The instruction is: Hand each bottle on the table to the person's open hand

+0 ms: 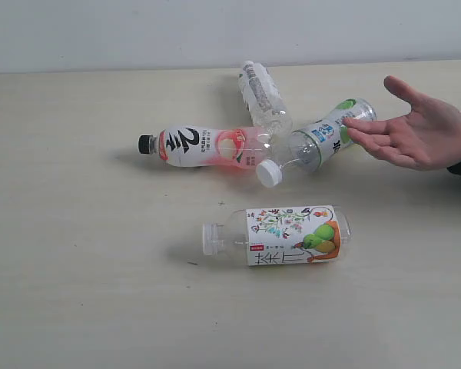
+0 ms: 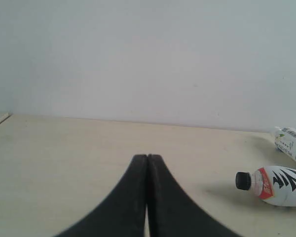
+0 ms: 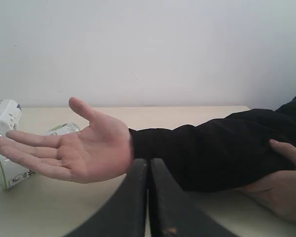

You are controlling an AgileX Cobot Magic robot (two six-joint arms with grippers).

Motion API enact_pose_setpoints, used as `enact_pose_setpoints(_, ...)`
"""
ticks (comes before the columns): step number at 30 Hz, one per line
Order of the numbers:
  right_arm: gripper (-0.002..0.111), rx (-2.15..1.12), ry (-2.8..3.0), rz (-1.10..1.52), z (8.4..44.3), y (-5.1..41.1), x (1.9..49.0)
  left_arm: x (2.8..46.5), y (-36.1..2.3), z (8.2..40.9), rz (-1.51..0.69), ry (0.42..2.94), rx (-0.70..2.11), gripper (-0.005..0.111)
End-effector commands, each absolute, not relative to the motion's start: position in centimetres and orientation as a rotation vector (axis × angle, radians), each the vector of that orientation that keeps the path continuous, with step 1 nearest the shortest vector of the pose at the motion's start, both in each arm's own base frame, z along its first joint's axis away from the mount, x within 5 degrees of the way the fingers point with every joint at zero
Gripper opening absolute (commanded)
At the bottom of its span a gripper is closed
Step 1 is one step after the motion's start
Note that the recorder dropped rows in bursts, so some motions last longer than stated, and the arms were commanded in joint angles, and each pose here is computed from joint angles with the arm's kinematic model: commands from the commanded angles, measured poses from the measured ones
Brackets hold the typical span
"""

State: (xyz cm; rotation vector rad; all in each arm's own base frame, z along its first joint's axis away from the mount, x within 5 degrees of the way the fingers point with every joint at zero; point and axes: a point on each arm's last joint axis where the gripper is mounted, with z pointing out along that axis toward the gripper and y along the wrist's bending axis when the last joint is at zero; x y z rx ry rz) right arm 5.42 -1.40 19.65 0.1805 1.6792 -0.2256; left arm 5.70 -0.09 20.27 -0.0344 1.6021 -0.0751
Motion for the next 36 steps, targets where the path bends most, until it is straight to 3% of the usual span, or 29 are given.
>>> enact_pose_setpoints(1,0.002,0.179,1.680,-0.234,19.5,-1.4,5.4,5.6,-0.1,20.3,-0.079,1.591,-0.028,0.001)
enact_pose_setpoints(20,0.002,0.181,1.579,-0.234,20.4,-1.5,5.5,5.6,-0.1,20.3,-0.079,1.591,-0.028,0.001)
enact_pose_setpoints(28,0.002,0.603,1.250,0.217,22.2,-1.9,5.2,5.6,-0.1,20.3,-0.079,1.591,-0.028,0.001)
enact_pose_setpoints(36,0.002,0.666,1.010,0.223,23.8,-2.8,4.3,5.6,-0.1,20.3,-0.079,1.591,-0.028,0.001)
